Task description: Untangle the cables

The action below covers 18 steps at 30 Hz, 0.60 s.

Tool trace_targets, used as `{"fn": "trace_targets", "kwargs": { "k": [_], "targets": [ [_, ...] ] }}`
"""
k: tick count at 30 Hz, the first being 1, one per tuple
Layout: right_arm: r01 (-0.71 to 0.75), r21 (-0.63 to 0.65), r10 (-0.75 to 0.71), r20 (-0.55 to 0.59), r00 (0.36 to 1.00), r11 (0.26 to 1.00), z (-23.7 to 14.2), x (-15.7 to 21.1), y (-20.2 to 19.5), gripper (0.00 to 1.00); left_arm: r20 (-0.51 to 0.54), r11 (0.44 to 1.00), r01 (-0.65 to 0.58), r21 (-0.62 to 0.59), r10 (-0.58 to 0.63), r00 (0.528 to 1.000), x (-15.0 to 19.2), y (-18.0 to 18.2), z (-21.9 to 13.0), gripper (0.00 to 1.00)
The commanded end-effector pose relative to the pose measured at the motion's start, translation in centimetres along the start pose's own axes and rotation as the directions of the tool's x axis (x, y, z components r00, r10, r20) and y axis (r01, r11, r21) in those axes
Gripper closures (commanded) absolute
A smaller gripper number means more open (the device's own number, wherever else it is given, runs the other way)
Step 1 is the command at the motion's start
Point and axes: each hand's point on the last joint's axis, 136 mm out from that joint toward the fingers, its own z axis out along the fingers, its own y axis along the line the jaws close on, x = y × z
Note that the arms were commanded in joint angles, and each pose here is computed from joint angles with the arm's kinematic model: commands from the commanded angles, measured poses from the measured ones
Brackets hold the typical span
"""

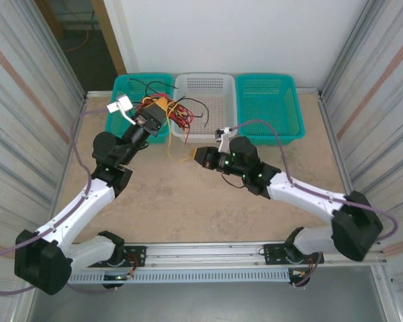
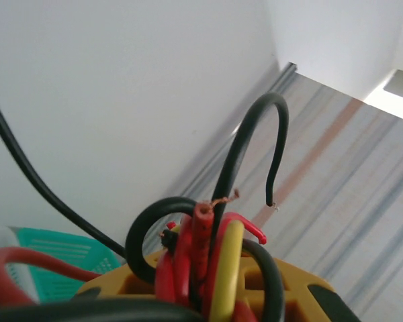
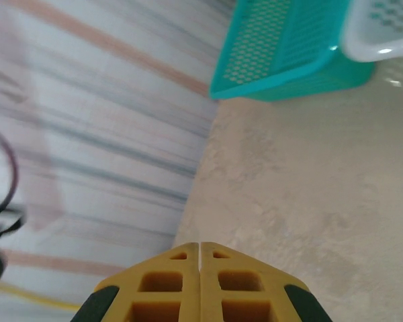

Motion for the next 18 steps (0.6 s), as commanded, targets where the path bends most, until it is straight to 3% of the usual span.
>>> {"fn": "trace_targets", "kwargs": {
  "k": [1, 10, 18],
  "targets": [
    [0.147, 0.011, -0.147, 0.06, 0.987, 0.989, -1.7, -1.4, 3.6, 1.0, 0.065, 0.993, -0.089, -0.08, 0.095, 0.993, -1.2, 1.2, -0.1, 1.0],
    [0.334, 0.065, -0.339, 0.23, 0.912, 0.94, -8.6, -7.5, 10.8, 1.0, -0.017, 0.991, -0.09, -0.101, 0.089, 0.996, 1.4, 2.8, -1.1, 1.0],
    [0.359, 0.146, -0.387, 0.341, 0.857, 0.922, -13.9, -14.4, 13.1, 1.0, -0.102, 0.994, -0.044, -0.098, 0.034, 0.994, 4.6, 4.1, -3.1, 1.0]
  ]
}}
